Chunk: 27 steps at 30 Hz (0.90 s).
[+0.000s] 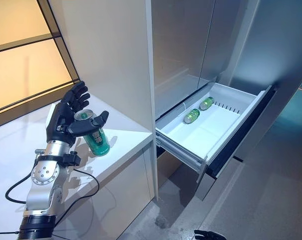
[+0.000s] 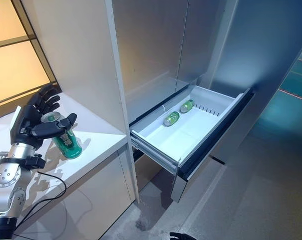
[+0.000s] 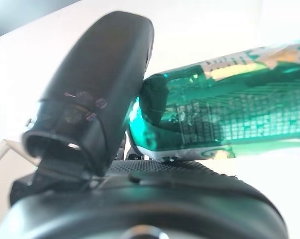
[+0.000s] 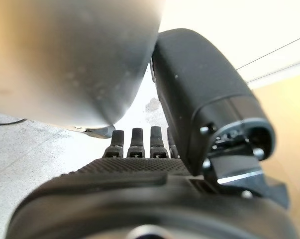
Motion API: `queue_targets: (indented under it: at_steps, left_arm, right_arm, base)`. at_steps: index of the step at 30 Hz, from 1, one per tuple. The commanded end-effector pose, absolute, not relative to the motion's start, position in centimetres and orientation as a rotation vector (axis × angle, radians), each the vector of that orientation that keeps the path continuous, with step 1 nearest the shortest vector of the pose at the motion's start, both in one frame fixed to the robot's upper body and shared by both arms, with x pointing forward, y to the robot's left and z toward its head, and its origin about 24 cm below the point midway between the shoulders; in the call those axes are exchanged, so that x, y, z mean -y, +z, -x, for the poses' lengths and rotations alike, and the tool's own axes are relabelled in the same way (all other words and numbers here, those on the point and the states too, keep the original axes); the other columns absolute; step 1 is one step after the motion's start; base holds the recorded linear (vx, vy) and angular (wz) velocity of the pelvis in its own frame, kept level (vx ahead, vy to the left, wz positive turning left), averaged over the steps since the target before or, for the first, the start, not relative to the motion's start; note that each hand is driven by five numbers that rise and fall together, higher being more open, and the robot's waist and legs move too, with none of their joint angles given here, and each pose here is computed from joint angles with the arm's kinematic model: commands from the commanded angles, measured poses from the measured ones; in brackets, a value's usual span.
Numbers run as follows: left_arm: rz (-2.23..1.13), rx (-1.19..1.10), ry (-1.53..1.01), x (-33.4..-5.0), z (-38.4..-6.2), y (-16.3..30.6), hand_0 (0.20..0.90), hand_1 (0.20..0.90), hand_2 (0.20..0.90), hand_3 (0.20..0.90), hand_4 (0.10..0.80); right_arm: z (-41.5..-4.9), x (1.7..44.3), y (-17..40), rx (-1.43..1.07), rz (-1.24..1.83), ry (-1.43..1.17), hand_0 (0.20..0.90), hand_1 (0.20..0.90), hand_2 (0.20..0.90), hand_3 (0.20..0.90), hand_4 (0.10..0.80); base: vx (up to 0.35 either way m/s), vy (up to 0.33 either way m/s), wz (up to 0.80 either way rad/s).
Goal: Put drinks into fridge and close the fridge
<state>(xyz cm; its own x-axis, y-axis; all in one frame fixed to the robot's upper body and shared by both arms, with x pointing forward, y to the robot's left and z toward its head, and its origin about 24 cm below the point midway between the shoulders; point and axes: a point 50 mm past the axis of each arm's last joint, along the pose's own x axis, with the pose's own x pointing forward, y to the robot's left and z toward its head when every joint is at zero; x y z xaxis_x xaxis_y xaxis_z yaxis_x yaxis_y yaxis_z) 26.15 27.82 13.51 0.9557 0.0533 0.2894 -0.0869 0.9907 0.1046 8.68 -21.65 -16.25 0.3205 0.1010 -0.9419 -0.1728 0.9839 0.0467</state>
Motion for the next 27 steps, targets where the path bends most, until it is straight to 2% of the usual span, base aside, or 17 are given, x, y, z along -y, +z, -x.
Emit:
queue_targets:
  at_steps: [1,13,20,27]
  left_arm:
    - [-0.226,0.505,0.066,-27.6,-26.5,18.8,0.9,0.9,0.9,0.9,0.8]
    - [-0.063,0.459,0.134,-28.2,-26.7,17.3,0.9,0.9,0.9,0.9,0.8]
    - [0.09,0.454,0.098,-27.4,-26.7,16.4,0.9,0.9,0.9,0.9,0.8]
    - [0.083,0.437,0.069,-26.9,-26.8,16.0,0.9,0.9,0.9,0.9,0.8]
  right_arm:
    - [-8.8,22.4,-16.2,-1.251,0.086,0.194,0.9,0.9,0.9,0.9,0.8]
    - [-8.7,22.3,-16.2,-1.252,0.078,0.187,0.9,0.9,0.9,0.9,0.8]
    - [-8.7,22.1,-16.2,-1.253,0.075,0.189,0.9,0.9,0.9,0.9,0.8]
    - [-8.8,22.0,-16.3,-1.253,0.079,0.191,0.9,0.9,0.9,0.9,0.8]
  base:
    - [0.0,0.0,0.0]
    - [0.0,0.0,0.0]
    - [0.0,0.0,0.0]
    - [0.0,0.0,0.0]
